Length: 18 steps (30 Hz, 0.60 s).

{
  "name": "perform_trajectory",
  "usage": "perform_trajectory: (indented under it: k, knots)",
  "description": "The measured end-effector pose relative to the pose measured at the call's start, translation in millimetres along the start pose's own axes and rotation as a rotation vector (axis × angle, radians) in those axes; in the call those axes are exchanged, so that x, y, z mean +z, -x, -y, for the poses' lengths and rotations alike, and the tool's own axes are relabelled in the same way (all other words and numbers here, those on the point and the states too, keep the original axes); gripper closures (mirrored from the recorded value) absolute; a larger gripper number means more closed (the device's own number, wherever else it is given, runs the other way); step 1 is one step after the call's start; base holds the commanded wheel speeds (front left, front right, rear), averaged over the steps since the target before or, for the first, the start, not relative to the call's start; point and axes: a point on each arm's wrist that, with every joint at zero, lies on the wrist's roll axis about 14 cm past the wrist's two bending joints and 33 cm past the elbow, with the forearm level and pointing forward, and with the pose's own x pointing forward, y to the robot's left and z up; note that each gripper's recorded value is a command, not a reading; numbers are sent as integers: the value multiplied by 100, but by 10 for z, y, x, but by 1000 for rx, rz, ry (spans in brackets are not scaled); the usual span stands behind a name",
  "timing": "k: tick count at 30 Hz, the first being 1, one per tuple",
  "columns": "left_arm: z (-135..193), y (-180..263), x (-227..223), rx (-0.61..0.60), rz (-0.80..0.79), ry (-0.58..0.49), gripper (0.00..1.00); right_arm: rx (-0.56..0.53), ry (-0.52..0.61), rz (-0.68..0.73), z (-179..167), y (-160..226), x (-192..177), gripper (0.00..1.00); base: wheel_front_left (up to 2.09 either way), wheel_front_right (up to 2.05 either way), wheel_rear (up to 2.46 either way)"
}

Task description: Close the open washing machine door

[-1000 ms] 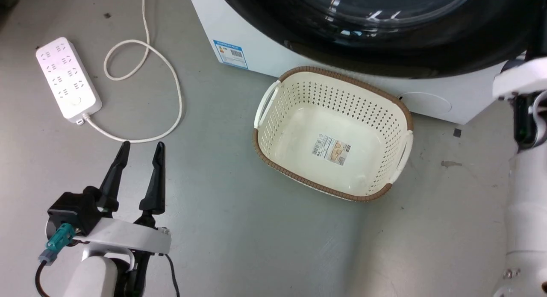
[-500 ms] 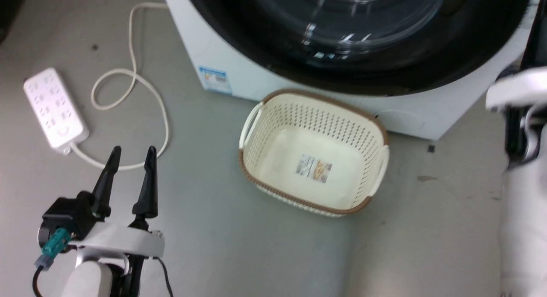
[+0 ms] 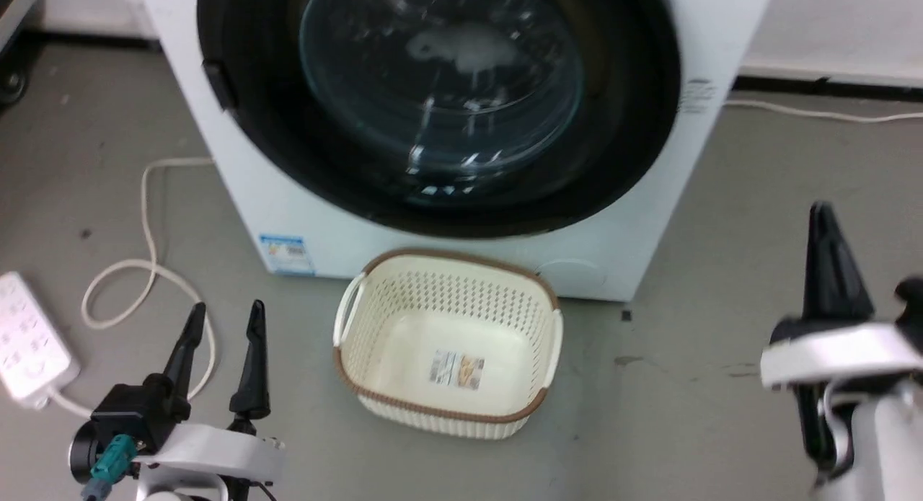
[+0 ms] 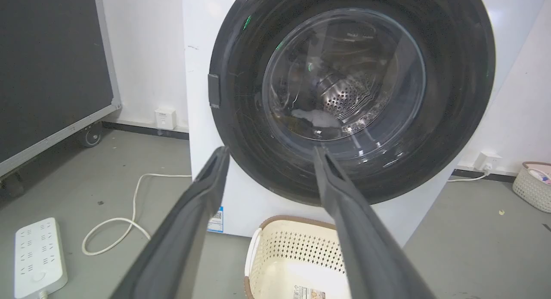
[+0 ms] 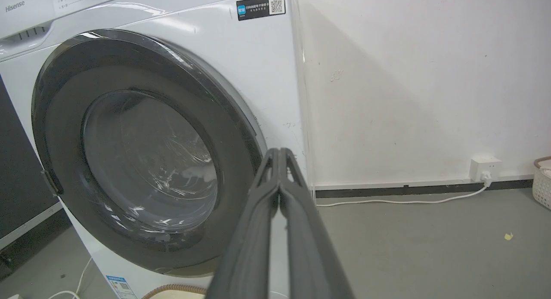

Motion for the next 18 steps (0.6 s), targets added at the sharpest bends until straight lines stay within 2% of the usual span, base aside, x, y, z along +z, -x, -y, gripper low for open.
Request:
perform_trajectory:
  k: [10, 18]
  knots:
    - [375, 50, 55, -92, -14, 3, 0, -13, 42, -74, 100, 760, -37, 100, 0, 0, 0]
    - [401, 63, 23, -95, -38, 4, 0, 10, 23, -172, 7, 967, -213, 100, 0, 0, 0]
